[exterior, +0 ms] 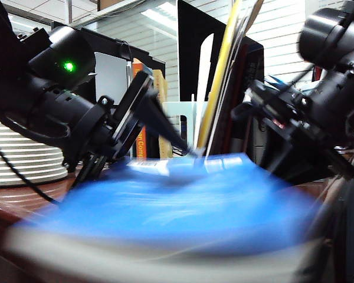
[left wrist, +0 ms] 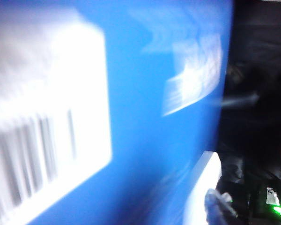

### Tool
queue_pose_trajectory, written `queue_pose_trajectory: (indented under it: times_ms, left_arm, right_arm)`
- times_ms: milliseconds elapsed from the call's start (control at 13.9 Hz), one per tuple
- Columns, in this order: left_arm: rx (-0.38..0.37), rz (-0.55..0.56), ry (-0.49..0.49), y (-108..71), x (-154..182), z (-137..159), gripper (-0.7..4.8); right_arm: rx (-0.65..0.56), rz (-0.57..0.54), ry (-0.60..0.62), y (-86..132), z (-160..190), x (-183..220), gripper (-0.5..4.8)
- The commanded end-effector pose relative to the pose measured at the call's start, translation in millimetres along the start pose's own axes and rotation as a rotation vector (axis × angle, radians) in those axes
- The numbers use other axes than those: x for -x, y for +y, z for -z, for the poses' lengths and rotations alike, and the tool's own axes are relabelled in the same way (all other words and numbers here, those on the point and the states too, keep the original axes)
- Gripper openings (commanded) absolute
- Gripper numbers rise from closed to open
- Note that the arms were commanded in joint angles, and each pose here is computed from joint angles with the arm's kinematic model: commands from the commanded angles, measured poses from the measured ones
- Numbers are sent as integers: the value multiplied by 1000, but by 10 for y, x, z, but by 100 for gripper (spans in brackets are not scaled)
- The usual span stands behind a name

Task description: Pick up the blue book and put it on the bookshelf.

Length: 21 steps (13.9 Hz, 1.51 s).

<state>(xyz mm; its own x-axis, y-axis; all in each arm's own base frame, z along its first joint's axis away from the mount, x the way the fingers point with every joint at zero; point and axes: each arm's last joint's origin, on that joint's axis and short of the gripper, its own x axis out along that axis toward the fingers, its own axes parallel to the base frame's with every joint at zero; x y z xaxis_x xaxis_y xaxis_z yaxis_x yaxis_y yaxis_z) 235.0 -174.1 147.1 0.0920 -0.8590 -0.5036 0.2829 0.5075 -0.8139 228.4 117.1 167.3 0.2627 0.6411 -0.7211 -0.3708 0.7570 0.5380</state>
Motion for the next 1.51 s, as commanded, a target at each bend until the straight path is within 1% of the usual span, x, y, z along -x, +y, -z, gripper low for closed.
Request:
queue_pose_trajectory:
  times_ms: [72, 144, 216, 288, 432, 504, 720, 792, 864, 936, 1080, 1224, 1368, 1440, 1512]
  left_arm:
    - [-58, 54, -23, -56, -9, -47, 460]
    - [-60, 56, -24, -63, -9, -56, 377]
    - [-62, 58, -27, -62, -3, -63, 219]
    - [-62, 70, -22, -60, 6, -68, -5]
    - [-70, 92, -28, -79, 8, -83, -5]
    - [-53, 116, -33, -98, 13, -100, -5]
    - [-109, 201, -82, -189, 36, -175, -5]
    - [-101, 214, -101, -195, 57, -205, -5]
    - [-89, 217, -114, -186, 78, -225, -5]
    - [-72, 219, -122, -177, 96, -243, -5]
    - [-37, 238, -150, -185, 131, -286, -5]
    - [-49, 274, -208, -227, 175, -348, -5]
    - [83, 296, -216, -257, 189, -383, -5]
    - [112, 316, -221, -306, 201, -429, -5]
    - [112, 347, -236, -370, 223, -484, -5]
  right_arm:
    - [11, 2, -36, 0, -45, 24, -5]
    - [11, 18, -42, -4, -48, 26, -5]
    - [13, 31, -47, -8, -50, 26, -5]
    - [15, 66, -64, -13, -59, 36, -5]
    - [28, 126, -115, 4, -84, 101, -5]
    - [44, 152, -154, 30, -102, 158, -5]
    - [98, 285, -312, 138, -141, 434, -5]
    - [106, 330, -376, 184, -143, 548, -5]
    - [118, 351, -433, 235, -141, 660, -5]
    - [131, 338, -465, 277, -136, 735, -5]
    - [253, 313, -513, 373, -106, 897, -5]
    - [277, 277, -555, 440, -73, 1015, -5]
    - [397, 127, -502, 490, -55, 1005, -5]
    - [411, 100, -503, 504, -55, 1012, -5]
    - [418, 98, -521, 520, -52, 1043, -5]
